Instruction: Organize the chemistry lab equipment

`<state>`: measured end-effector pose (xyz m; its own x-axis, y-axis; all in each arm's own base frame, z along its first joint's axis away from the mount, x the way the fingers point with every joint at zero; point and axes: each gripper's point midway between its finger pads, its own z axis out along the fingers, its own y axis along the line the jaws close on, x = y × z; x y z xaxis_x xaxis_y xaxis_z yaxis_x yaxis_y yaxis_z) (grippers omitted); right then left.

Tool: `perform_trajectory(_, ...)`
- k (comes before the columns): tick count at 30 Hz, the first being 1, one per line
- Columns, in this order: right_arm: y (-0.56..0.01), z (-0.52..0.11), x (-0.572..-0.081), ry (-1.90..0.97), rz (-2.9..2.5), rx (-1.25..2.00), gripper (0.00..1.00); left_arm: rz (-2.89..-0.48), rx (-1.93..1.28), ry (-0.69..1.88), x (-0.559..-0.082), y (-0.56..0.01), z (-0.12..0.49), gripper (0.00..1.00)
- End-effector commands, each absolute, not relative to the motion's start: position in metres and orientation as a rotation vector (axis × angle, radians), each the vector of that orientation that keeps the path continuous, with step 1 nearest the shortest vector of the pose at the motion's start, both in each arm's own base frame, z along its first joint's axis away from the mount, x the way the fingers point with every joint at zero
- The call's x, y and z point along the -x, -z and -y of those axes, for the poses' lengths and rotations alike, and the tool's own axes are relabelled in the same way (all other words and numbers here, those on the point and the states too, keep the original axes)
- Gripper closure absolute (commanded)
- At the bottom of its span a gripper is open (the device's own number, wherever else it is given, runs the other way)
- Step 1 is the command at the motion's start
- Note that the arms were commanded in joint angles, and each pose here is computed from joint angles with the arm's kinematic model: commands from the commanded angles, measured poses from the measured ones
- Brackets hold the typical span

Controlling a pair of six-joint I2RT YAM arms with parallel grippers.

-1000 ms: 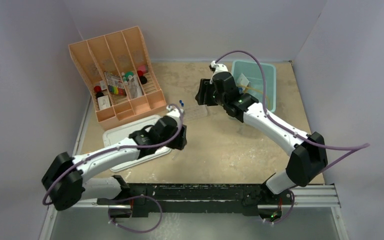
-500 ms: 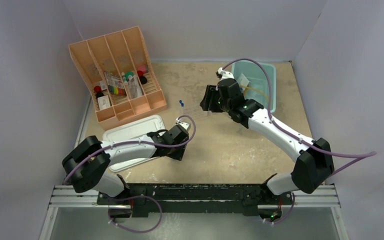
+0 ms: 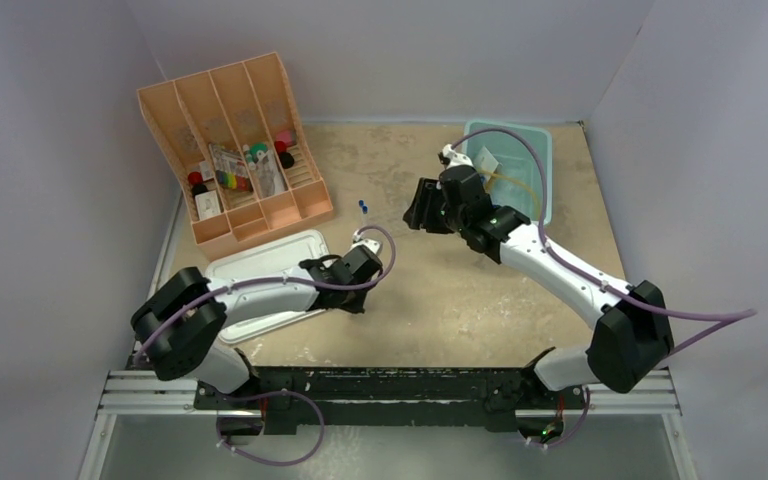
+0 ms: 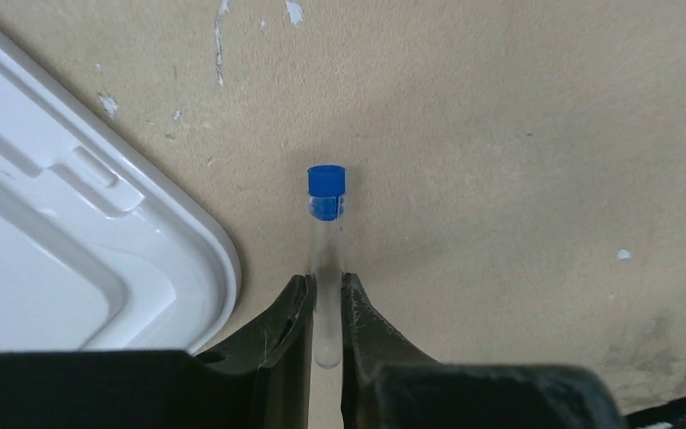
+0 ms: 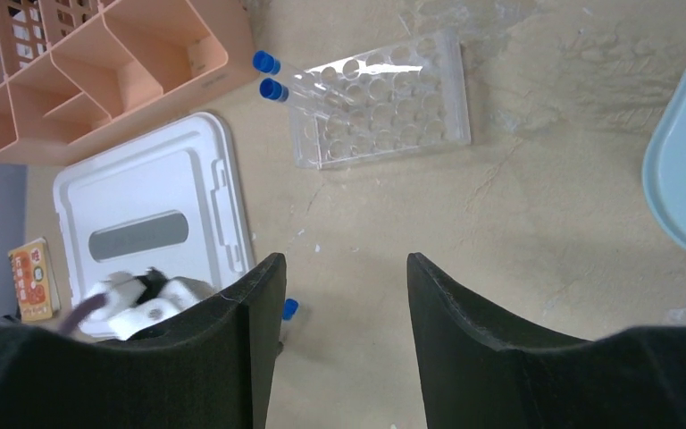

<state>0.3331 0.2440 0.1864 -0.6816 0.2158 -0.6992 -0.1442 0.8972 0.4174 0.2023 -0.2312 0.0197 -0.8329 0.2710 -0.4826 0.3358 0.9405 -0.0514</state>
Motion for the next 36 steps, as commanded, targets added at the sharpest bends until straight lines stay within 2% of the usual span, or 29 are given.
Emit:
perform_trajectory(1, -0.205, -0.245, -0.329, -0.689, -2.202, -0.107, 0.46, -2.37, -0.352, 0.357, -0.229, -0.089, 0.255, 0.94)
perform_trajectory(4, -0.211, -0.24, -0.325, -0.722, -2.188, -0.097, 0.45, -2.264, -0.36, 0.407, -0.239, -0.12, 0.261, 0.95)
perform_trajectory(11, -0.234, -0.278, -0.286, -1.062, -2.189, 0.221, 0.41, -2.066, -0.46, 0.518, -0.252, -0.184, 0.284, 0.95)
perform_trajectory(14, -0.24, -0.281, -0.283, -1.114, -2.195, 0.201, 0.33, -2.013, -0.491, 0.508, -0.259, -0.206, 0.288, 0.95)
perform_trajectory(19, -0.238, -0.287, -0.285, -1.184, -2.216, 0.154, 0.32, -1.951, -0.529, 0.528, -0.263, -0.232, 0.296, 0.95)
perform_trajectory(26, -0.246, -0.298, -0.284, -1.309, -2.191, 0.144, 0.44, -1.941, -0.567, 0.548, -0.259, -0.237, 0.3, 0.95)
perform_trajectory(36, -0.242, -0.304, -0.292, -1.348, -2.211, 0.131, 0.7, -1.932, -0.608, 0.517, -0.256, -0.234, 0.292, 0.96)
